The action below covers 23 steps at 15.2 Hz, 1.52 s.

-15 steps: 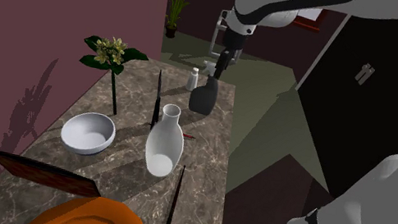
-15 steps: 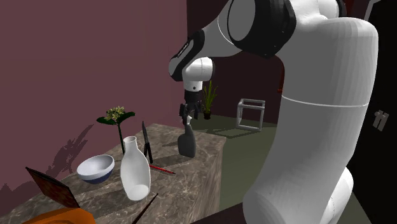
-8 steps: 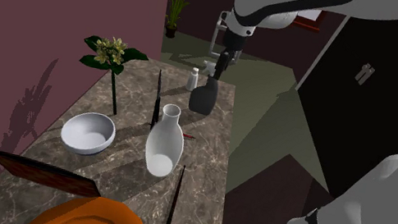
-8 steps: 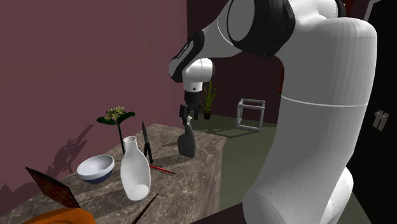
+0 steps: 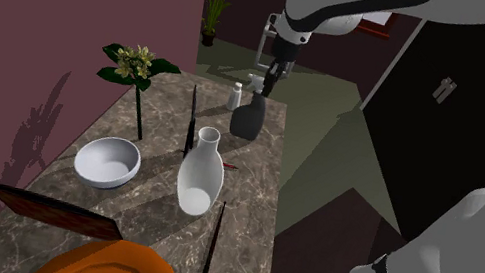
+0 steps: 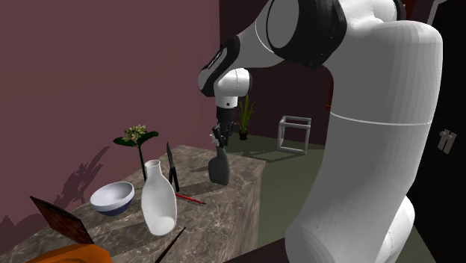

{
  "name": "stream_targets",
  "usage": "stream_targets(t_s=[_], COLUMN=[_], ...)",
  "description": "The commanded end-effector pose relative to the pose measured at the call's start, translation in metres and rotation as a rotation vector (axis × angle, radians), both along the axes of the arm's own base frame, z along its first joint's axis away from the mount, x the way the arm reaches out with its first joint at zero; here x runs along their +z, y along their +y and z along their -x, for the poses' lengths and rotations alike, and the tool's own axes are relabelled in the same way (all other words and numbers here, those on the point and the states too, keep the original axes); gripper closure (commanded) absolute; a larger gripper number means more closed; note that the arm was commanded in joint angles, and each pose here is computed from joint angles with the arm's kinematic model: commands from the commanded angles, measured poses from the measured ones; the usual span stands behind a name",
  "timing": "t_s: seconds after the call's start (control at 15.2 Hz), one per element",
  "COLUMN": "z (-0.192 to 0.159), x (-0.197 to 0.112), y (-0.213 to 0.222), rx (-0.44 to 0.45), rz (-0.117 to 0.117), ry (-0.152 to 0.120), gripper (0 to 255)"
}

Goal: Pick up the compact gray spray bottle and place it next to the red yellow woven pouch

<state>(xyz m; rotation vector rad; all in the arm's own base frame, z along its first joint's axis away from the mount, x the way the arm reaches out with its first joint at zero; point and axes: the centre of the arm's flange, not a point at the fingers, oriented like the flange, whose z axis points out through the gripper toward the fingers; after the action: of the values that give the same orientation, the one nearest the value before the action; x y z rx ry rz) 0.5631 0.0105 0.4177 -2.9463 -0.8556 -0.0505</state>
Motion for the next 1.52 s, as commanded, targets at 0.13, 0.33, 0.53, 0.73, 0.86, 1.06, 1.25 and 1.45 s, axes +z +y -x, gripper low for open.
stream_targets(t_s=[0.13, 0.33, 0.53, 0.73, 0.86, 1.06, 1.25, 1.45], z=[0.0, 0.0, 0.0, 0.0, 0.0, 0.0, 0.0, 0.0], x=[0.005, 0.021, 0.037, 0.053, 0.063, 0.079, 0.095, 0.111], y=[0.0, 0.0, 0.0, 0.0, 0.0, 0.0, 0.0, 0.0], rx=[0.0, 0.0, 0.0, 0.0, 0.0, 0.0, 0.0, 0.0], rz=[0.0, 0.0, 0.0, 0.0, 0.0, 0.0, 0.0, 0.0], ry=[0.0, 0.0, 0.0, 0.0, 0.0, 0.0, 0.0, 0.0], gripper=[255, 255, 255, 255, 255, 255, 255, 255])
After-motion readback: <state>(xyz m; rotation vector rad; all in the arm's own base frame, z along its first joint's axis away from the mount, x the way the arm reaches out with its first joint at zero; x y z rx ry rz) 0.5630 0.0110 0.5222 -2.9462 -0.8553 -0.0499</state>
